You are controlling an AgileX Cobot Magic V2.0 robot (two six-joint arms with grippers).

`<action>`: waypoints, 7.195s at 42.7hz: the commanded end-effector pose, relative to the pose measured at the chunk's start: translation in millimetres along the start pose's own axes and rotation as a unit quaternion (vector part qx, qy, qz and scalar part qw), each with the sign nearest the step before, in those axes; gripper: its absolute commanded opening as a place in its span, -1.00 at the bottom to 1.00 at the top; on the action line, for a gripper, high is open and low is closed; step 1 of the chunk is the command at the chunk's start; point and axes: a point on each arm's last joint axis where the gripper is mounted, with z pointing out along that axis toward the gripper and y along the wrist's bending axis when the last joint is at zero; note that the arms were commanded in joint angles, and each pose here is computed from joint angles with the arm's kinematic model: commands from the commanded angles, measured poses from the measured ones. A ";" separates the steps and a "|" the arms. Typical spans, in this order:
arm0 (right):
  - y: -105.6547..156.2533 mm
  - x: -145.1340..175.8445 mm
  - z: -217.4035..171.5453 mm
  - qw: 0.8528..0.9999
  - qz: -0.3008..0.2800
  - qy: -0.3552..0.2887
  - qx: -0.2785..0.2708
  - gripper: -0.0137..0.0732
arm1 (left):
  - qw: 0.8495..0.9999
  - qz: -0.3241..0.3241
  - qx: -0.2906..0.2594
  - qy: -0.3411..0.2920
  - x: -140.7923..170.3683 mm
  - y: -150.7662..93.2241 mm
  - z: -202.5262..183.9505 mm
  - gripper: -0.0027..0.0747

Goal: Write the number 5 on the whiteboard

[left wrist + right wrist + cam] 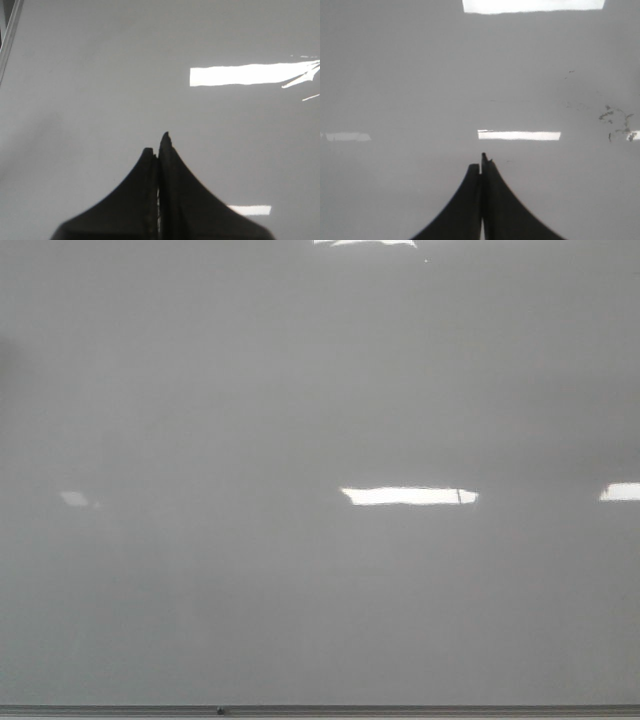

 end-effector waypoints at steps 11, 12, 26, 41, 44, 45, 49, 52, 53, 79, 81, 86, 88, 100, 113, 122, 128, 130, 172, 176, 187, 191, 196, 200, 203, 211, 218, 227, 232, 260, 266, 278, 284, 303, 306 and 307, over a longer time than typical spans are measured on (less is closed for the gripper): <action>3.4 -53.2 26.8 0.997 -0.008 0.071 0.003 -0.83 | 0.999 -0.005 0.010 0.046 -65.6 -1.9 8.7 -0.98; 3.4 -53.9 30.1 0.997 -0.008 0.077 0.003 -0.83 | 0.998 -0.005 0.010 0.059 -67.1 -2.0 11.5 -0.98; 2.1 -47.1 56.2 0.992 -0.006 0.125 0.007 -0.83 | 0.986 -0.006 0.011 0.165 -50.8 -2.2 45.9 -0.98; 1.0 -37.1 72.2 0.983 -0.034 0.178 0.004 -0.47 | 0.974 -0.007 0.011 0.227 -35.7 -2.3 64.2 -0.93; 1.0 -36.3 72.2 0.982 -0.042 0.182 0.002 -0.12 | 0.972 -0.007 0.011 0.237 -33.0 -2.3 67.7 -0.77; 1.0 -36.2 72.2 0.982 -0.045 0.183 0.002 0.00 | 0.971 -0.008 0.011 0.239 -32.3 -2.3 68.8 -0.69; 1.0 -36.1 72.1 0.982 -0.045 0.183 0.002 0.43 | 0.969 -0.008 0.011 0.248 -29.4 -2.3 73.7 -0.25; 1.0 -36.1 72.1 0.982 -0.045 0.183 0.002 0.65 | 0.969 -0.005 0.010 0.249 -28.3 -2.0 76.9 0.09; 1.0 -36.0 72.1 0.982 -0.045 0.184 0.002 0.68 | 0.968 -0.005 0.010 0.250 -27.8 -2.0 77.8 0.19; 1.0 -35.3 71.8 0.981 -0.045 0.188 0.002 0.72 | 0.906 -0.006 0.009 0.423 24.9 -1.7 144.9 0.48; 1.0 -35.3 71.8 0.981 -0.045 0.188 0.002 0.72 | 0.903 -0.006 0.008 0.430 31.4 -1.5 151.4 0.48; 1.0 -35.3 71.8 0.981 -0.045 0.188 0.002 0.72 | 0.899 0.005 0.006 0.439 51.4 -0.1 170.9 0.48; 1.0 -35.4 71.8 0.981 -0.045 0.187 0.002 0.72 | 0.901 0.006 0.005 0.434 57.6 0.0 178.1 0.48; 1.0 -35.4 71.8 0.981 -0.045 0.187 0.002 0.72 | 0.909 0.006 0.003 0.417 87.5 0.7 206.3 0.48; 1.0 -35.8 72.0 0.982 -0.045 0.185 0.002 0.72 | 0.919 0.007 0.000 0.393 111.1 1.3 225.5 0.48; 1.0 -35.8 72.0 0.982 -0.045 0.185 0.002 0.72 | 0.922 0.007 0.000 0.388 122.5 1.5 232.1 0.39; 1.0 -36.0 72.1 0.982 -0.045 0.184 0.002 0.72 | 0.920 0.007 -0.001 0.391 128.2 1.6 234.0 0.19; 1.0 -36.0 72.1 0.982 -0.045 0.184 0.002 0.72 | 0.919 0.007 -0.001 0.393 130.4 1.6 234.5 0.13; 1.7 -39.8 71.2 0.982 -0.042 0.182 0.000 0.72 | 0.916 0.007 0.002 0.402 104.0 0.5 223.3 -0.98; 2.6 -45.7 68.5 0.981 -0.041 0.188 -0.002 0.72 | 0.905 0.007 0.012 0.425 81.3 -3.9 216.6 -0.98; 4.8 -66.1 67.8 0.975 -0.042 0.218 -0.005 0.72 | 0.874 0.027 0.069 0.480 8.8 -27.1 207.8 -0.98; 5.2 -70.8 73.0 0.969 -0.042 0.243 -0.006 0.72 | 0.856 0.070 0.122 0.498 -7.5 -41.3 204.4 -0.98; 5.8 -72.3 84.5 0.956 -0.053 0.288 -0.013 0.72 | 0.833 0.132 0.198 0.500 -20.3 -62.3 199.7 -0.98; 12.1 -76.1 95.7 0.942 -0.083 0.319 -0.053 0.72 | 0.817 0.169 0.254 0.490 -23.9 -81.6 198.1 -0.98; 20.6 -77.2 106.4 0.930 -0.108 0.336 -0.102 0.72 | 0.802 0.197 0.295 0.481 -22.8 -97.5 198.3 -0.98; 44.0 -79.4 130.6 0.900 -0.178 0.339 -0.208 0.72 | 0.754 0.265 0.395 0.453 -17.1 -139.8 192.8 -0.98; 68.2 -74.4 149.1 0.860 -0.246 0.342 -0.288 0.72 | 0.716 0.300 0.459 0.432 -7.8 -176.4 182.0 -0.98; 110.7 -71.7 158.1 0.805 -0.308 0.312 -0.400 0.72 | 0.684 0.324 0.514 0.404 -5.2 -209.6 164.8 -0.98; 134.8 -67.0 156.5 0.775 -0.319 0.292 -0.461 0.72 | 0.681 0.327 0.529 0.386 -7.7 -219.4 157.7 -0.98; 167.5 -62.1 151.7 0.757 -0.300 0.253 -0.523 0.10 | 0.675 0.336 0.541 0.372 -10.1 -226.2 150.5 -0.98; 167.4 -61.9 151.5 0.756 -0.300 0.254 -0.524 -0.22 | 0.676 0.336 0.541 0.371 -10.2 -226.4 150.6 -0.98; 167.3 -61.6 151.1 0.754 -0.300 0.256 -0.525 -0.79 | 0.682 0.333 0.540 0.363 -11.0 -227.5 151.8 -0.69; 167.3 -61.5 150.9 0.755 -0.296 0.260 -0.524 -0.85 | 0.690 0.326 0.529 0.371 -12.6 -224.9 152.6 -0.05; 127.9 -85.8 142.0 0.825 -0.267 0.277 -0.414 -0.85 | 0.807 0.196 0.400 0.387 -49.5 -134.4 146.9 0.18; 118.0 -93.3 136.6 0.846 -0.244 0.279 -0.384 -0.85 | 0.830 0.152 0.381 0.379 -54.7 -117.5 143.0 0.18; 115.2 -96.2 134.4 0.854 -0.229 0.280 -0.374 -0.85 | 0.838 0.137 0.368 0.379 -54.0 -110.5 142.3 0.18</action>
